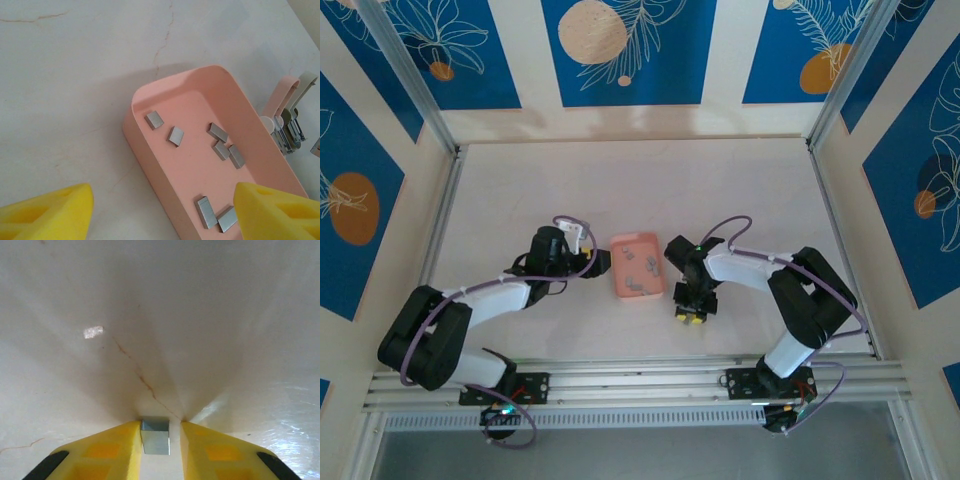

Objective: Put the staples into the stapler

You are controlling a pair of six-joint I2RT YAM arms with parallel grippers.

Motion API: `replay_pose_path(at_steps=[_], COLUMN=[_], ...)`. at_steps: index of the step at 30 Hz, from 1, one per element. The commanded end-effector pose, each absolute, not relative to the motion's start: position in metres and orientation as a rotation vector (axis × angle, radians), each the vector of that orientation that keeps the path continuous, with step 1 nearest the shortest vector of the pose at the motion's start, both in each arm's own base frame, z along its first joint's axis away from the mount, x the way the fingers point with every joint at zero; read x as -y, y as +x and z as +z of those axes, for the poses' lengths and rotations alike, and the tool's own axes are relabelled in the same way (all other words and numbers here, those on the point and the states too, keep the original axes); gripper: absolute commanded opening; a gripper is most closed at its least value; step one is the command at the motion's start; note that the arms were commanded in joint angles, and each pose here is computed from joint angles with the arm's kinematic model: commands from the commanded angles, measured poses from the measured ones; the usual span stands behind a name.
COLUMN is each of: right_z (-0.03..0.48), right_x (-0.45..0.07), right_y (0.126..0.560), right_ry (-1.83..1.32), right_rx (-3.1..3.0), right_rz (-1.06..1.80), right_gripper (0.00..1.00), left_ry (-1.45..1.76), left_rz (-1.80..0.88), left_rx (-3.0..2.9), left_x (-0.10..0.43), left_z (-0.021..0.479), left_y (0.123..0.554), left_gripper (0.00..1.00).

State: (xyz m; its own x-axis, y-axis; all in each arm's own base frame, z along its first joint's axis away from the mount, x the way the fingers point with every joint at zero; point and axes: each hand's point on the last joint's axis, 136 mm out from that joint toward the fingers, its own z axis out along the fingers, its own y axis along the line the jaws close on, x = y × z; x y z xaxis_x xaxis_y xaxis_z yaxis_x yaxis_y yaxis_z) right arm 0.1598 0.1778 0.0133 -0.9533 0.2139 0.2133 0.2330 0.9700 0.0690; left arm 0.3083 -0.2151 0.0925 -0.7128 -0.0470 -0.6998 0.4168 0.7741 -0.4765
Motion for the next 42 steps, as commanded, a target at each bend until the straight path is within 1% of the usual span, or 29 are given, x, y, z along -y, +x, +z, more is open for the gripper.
replay_pose_path(at_steps=[1,10,16,25,35,42], right_z=[0.006,0.007,0.016,0.049,0.064,0.069], right_x=[-0.174,-0.176,-0.172,-0.161,-0.156,-0.162], right_y=[0.151,0.158,0.167,0.215,0.261,0.289], right_ry=[-0.34,-0.333,-0.369,-0.442,-0.338,-0.259], right_rx=[2.874,2.918,3.023,3.356,3.554,3.596], right_rz=[-0.111,-0.122,-0.176,-0.217,-0.209,-0.268], right_gripper=[0.25,0.2,0.2,0.18,0.18,0.18], left_ry=[0.297,0.3,0.306,0.294,0.298,0.303], left_rz=[-0.805,-0.804,-0.777,-0.777,-0.767,-0.762], left_rx=[-2.236,-2.236,-2.221,-2.198,-2.186,-2.192], left_x=[0.217,0.217,0.215,0.214,0.213,0.213], left_z=[0.089,0.089,0.088,0.09,0.093,0.091], left_y=[0.306,0.306,0.309,0.312,0.313,0.313], left_gripper=[0.74,0.74,0.74,0.74,0.74,0.74])
